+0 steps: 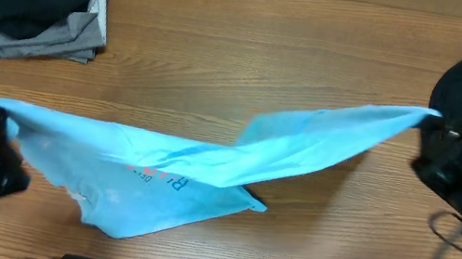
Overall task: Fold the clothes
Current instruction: 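Lift the T-shirt up with both grippers, spreading it open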
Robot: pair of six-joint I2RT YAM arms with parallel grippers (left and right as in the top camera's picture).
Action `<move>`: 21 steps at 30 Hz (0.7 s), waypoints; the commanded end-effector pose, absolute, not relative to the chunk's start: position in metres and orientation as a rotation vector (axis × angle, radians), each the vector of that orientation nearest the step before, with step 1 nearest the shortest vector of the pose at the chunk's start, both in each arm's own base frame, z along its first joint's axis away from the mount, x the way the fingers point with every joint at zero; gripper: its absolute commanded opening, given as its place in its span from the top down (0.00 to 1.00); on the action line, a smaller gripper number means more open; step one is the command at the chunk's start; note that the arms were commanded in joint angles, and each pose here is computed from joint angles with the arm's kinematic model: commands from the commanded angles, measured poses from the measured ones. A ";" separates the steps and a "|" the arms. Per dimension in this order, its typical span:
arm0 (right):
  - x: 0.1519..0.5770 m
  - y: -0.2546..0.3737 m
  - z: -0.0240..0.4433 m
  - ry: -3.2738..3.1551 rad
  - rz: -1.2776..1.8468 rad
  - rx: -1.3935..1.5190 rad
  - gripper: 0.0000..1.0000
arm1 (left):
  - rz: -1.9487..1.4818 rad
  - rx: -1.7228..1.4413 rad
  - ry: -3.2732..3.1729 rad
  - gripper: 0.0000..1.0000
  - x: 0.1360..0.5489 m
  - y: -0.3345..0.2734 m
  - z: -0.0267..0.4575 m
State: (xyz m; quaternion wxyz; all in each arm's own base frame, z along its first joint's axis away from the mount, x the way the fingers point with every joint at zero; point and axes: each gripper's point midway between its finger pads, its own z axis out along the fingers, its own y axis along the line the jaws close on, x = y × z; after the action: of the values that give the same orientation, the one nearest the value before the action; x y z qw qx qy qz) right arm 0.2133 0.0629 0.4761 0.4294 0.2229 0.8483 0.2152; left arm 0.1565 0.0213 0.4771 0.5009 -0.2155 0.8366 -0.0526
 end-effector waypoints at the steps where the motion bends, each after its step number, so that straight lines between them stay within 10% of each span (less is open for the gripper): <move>1: 0.197 0.043 0.511 1.975 0.522 0.531 0.96 | -0.194 -0.437 1.922 0.96 0.130 0.014 0.502; 9: 0.209 0.029 0.548 1.801 0.494 0.568 0.96 | -0.245 -0.512 1.906 0.96 0.153 0.012 0.506; 21: 0.384 0.105 0.502 1.990 0.593 0.369 0.96 | -0.131 -0.483 2.232 0.96 0.368 -0.006 0.420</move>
State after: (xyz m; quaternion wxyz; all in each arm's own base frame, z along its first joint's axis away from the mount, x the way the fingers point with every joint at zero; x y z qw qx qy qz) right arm 0.3462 0.0849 0.5216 0.5294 0.2129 0.7953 0.2046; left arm 0.3262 -0.0005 0.4503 0.4479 -0.2114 0.8665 -0.0618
